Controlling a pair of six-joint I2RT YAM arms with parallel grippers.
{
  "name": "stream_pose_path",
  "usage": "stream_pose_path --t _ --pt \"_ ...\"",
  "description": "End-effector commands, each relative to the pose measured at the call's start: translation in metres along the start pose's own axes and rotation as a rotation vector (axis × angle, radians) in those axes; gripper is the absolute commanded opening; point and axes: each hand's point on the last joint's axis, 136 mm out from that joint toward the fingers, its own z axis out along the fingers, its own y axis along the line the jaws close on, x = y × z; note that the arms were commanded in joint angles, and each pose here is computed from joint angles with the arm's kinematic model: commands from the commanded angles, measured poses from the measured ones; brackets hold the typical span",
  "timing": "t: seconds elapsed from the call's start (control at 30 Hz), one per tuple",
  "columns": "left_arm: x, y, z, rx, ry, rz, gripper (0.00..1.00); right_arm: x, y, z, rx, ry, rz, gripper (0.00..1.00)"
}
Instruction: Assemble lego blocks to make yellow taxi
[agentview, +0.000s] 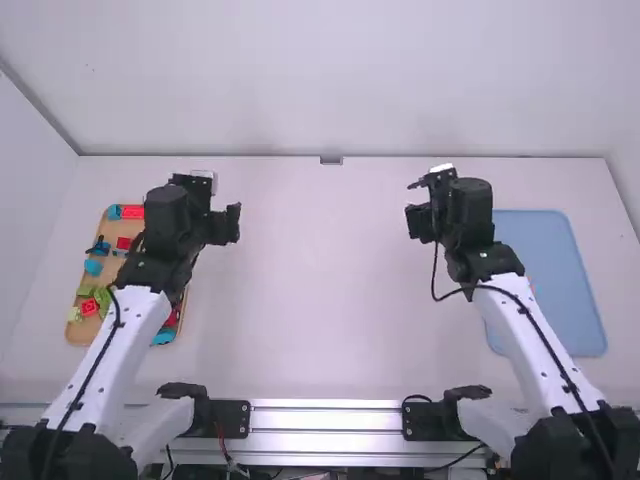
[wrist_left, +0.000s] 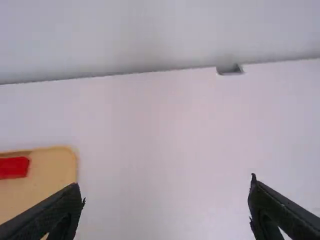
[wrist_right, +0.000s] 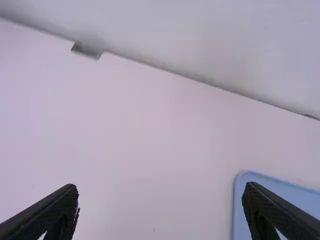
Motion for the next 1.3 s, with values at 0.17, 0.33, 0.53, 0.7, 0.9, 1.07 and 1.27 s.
stream_pose_path --t 0.17,0.33,0.53,0.7,0.9,1.07,1.27 --pt "-0.003 0.011 -0.023 -0.057 -0.132 -0.012 0.73 0.007 -0.036 -0.024 0.068 -0.116 0.222 0.73" --pt "0.013 0.01 -0.036 -0.057 -0.175 -0.011 0.63 0.02 -0.044 -0.039 0.104 -0.177 0.263 0.63" --pt "0.046 0.009 -0.045 -0.057 -0.175 -0.011 0.49 0.051 -0.034 -0.05 0.104 -0.177 0.263 0.5" --pt "0.078 0.008 -0.049 -0.057 -0.175 -0.011 0.37 0.081 -0.025 -0.056 0.104 -0.177 0.263 0.37" --pt "0.112 0.008 -0.05 -0.057 -0.175 -0.011 0.25 0.114 -0.016 -0.058 0.104 -0.177 0.263 0.24" --pt "0.137 0.008 -0.047 -0.057 -0.175 -0.011 0.15 0.14 -0.009 -0.056 0.104 -0.177 0.263 0.14" --pt "0.165 0.007 -0.042 -0.057 -0.175 -0.011 0.04 0.169 -0.001 -0.052 0.104 -0.177 0.263 0.03"
